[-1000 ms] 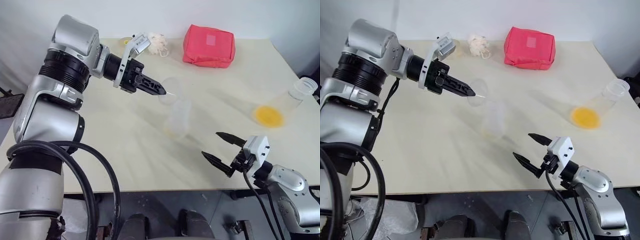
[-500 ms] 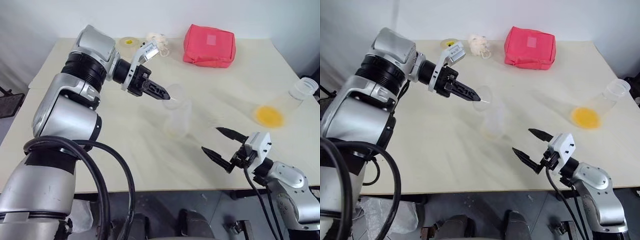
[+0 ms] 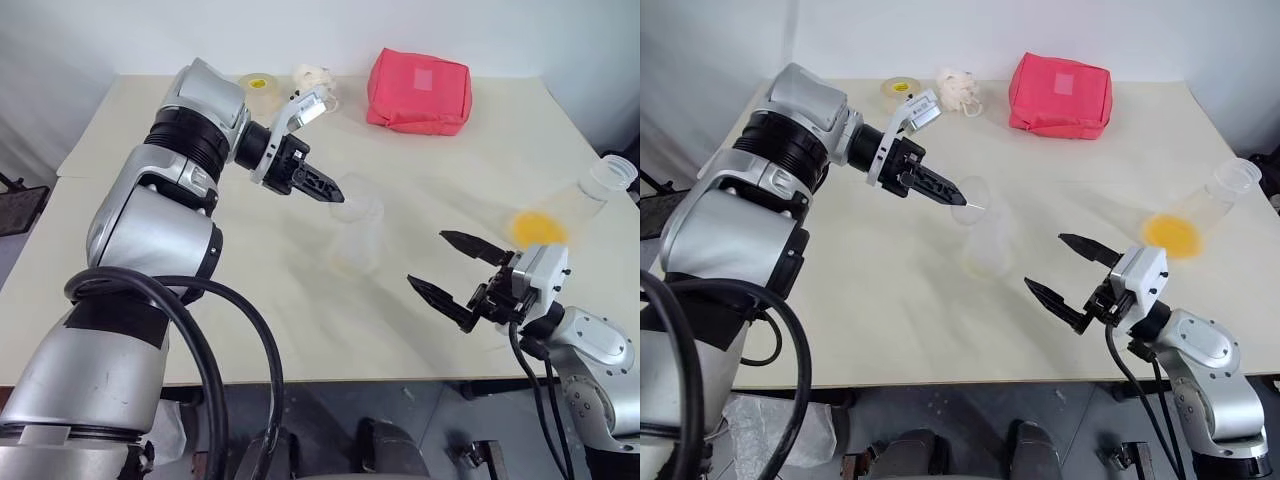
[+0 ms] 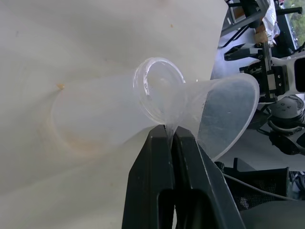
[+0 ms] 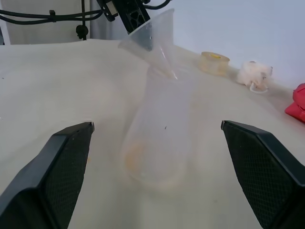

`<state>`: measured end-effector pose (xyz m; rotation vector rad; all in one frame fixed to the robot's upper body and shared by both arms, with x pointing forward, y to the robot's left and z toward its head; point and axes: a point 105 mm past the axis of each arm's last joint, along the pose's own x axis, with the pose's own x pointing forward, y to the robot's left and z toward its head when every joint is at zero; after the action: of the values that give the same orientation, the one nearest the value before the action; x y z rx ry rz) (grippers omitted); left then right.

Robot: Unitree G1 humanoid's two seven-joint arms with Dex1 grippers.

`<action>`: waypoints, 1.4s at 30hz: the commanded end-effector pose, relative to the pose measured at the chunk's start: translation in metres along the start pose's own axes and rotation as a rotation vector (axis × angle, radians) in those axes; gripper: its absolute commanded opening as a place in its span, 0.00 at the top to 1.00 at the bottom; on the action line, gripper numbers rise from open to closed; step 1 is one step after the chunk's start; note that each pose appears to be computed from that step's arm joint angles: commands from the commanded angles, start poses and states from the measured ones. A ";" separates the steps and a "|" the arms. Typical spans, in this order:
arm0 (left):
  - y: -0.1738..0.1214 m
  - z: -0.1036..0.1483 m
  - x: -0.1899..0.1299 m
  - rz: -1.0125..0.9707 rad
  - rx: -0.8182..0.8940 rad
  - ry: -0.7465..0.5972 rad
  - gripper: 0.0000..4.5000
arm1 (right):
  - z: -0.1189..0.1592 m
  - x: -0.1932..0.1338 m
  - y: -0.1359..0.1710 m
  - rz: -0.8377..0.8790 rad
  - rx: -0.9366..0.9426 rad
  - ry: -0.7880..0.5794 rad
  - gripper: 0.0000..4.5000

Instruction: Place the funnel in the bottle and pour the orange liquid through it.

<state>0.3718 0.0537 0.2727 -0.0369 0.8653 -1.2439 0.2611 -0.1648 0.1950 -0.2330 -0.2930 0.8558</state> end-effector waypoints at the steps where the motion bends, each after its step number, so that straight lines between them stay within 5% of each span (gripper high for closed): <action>1: -0.011 0.013 -0.003 0.011 0.055 -0.006 0.99 | 0.018 -0.002 0.002 0.011 -0.049 -0.042 0.00; 12: -0.014 0.015 0.004 0.014 0.066 0.004 0.99 | 0.020 -0.005 0.001 -0.021 -0.053 -0.045 0.00; 15: -0.016 0.017 0.004 0.012 0.069 -0.003 0.86 | 0.020 -0.006 0.001 -0.027 -0.056 -0.047 0.00; 27: -0.017 0.021 0.002 0.016 0.090 -0.019 0.02 | 0.026 -0.006 -0.005 -0.041 -0.071 -0.070 0.00; 42: 0.001 0.023 -0.056 0.067 0.147 -0.228 0.01 | 0.026 -0.011 -0.024 -0.048 -0.070 -0.034 0.00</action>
<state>0.3849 0.0899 0.3071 -0.0595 0.6417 -1.1758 0.2652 -0.1810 0.2148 -0.2653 -0.3275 0.8100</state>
